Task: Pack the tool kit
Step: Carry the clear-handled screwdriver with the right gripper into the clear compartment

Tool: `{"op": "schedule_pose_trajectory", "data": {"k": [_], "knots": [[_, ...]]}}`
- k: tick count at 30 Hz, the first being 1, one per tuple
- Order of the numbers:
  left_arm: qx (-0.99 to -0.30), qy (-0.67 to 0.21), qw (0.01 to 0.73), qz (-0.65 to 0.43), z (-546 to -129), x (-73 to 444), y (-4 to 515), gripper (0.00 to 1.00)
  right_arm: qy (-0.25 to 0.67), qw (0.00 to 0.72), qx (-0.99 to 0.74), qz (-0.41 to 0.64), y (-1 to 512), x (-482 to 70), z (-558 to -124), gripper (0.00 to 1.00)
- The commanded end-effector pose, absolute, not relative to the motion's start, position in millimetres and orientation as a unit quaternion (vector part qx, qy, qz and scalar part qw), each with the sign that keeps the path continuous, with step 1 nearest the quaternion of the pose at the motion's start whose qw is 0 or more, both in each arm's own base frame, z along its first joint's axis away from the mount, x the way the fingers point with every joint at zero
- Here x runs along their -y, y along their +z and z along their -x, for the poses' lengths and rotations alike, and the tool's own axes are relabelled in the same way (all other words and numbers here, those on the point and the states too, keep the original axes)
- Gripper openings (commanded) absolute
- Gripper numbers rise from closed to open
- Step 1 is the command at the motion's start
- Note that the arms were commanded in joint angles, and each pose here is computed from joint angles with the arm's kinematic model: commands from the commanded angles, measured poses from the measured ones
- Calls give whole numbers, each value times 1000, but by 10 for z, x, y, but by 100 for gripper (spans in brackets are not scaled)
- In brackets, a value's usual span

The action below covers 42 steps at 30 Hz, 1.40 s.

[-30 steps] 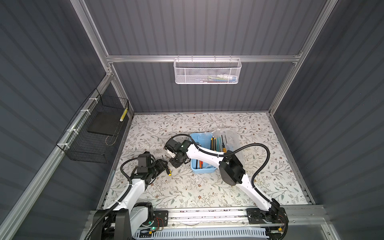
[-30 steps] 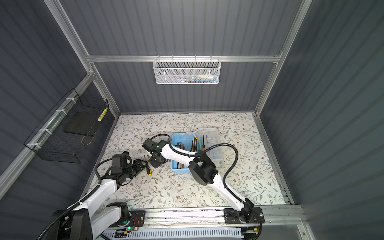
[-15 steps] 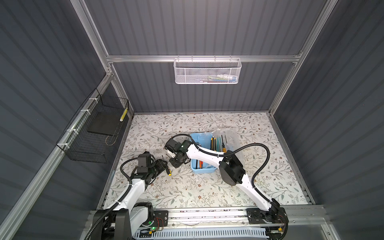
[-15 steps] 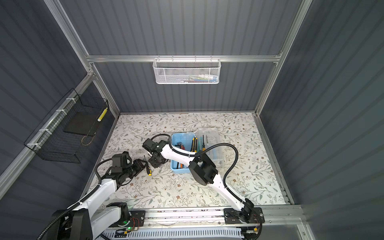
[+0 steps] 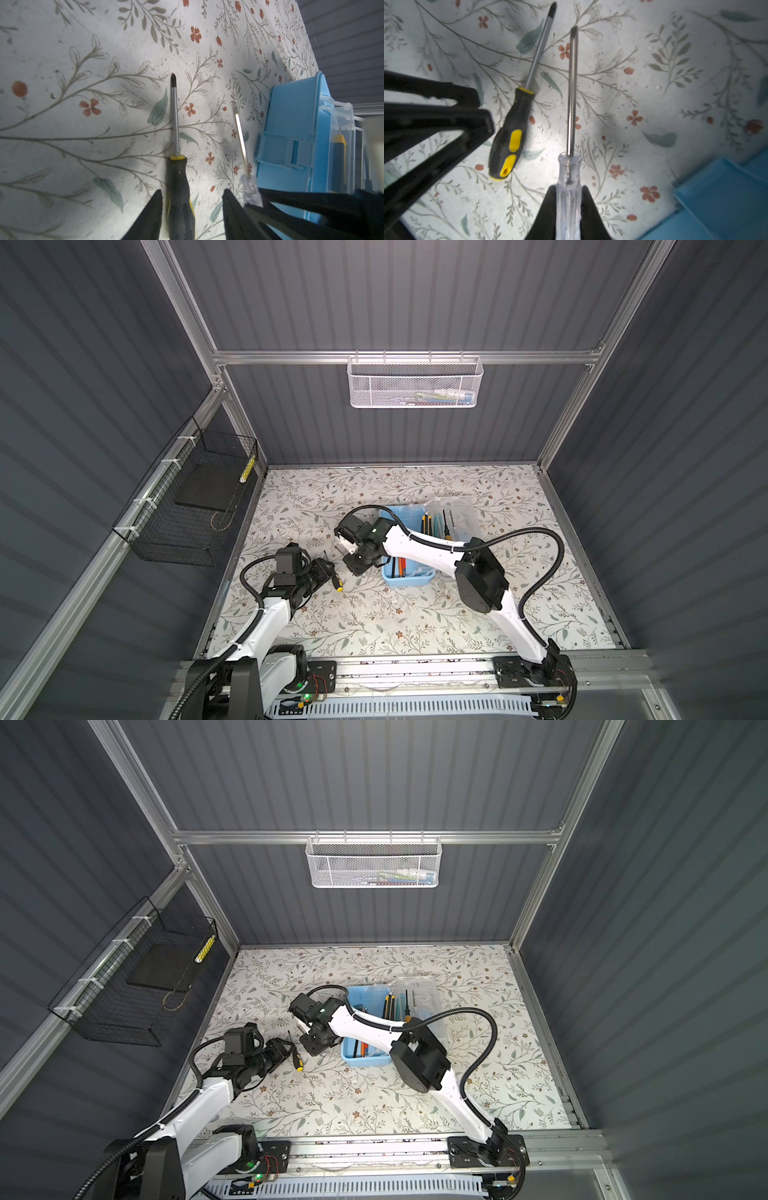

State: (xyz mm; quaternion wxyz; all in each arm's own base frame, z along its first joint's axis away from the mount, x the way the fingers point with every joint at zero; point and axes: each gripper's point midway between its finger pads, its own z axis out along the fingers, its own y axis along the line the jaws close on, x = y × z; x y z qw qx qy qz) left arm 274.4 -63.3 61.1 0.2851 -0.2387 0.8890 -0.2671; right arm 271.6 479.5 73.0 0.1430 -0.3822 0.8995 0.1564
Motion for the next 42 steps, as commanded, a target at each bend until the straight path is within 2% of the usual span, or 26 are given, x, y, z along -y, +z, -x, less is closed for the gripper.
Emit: {"op": "schedule_pose_trajectory", "data": {"k": [1,8,10,16,24,30,38,42], "knots": [[-891,-257,291,236,-2756,592,643,48,183,176,-895,367,1155,-4755,-2748,10],[-891,-250,301,232,-2763,565,711,49,161,225,-910,308,1599,-4074,-2988,4],[-891,-250,300,231,-2773,567,714,48,157,237,-917,279,1707,-3765,-3058,0],[-892,-251,296,232,-2799,575,683,48,115,278,-935,188,1951,-2754,-3186,0],[-895,-246,296,225,-2875,572,718,48,60,278,-955,89,1818,-1631,-3168,0],[-895,-249,295,223,-2926,584,755,48,40,274,-959,63,1684,-1355,-3183,0],[-896,-250,292,222,-2959,593,759,48,52,257,-964,35,1398,-1287,-3324,0],[-896,-249,292,223,-2955,588,762,49,42,255,-965,35,1343,-1282,-3381,10]]}}
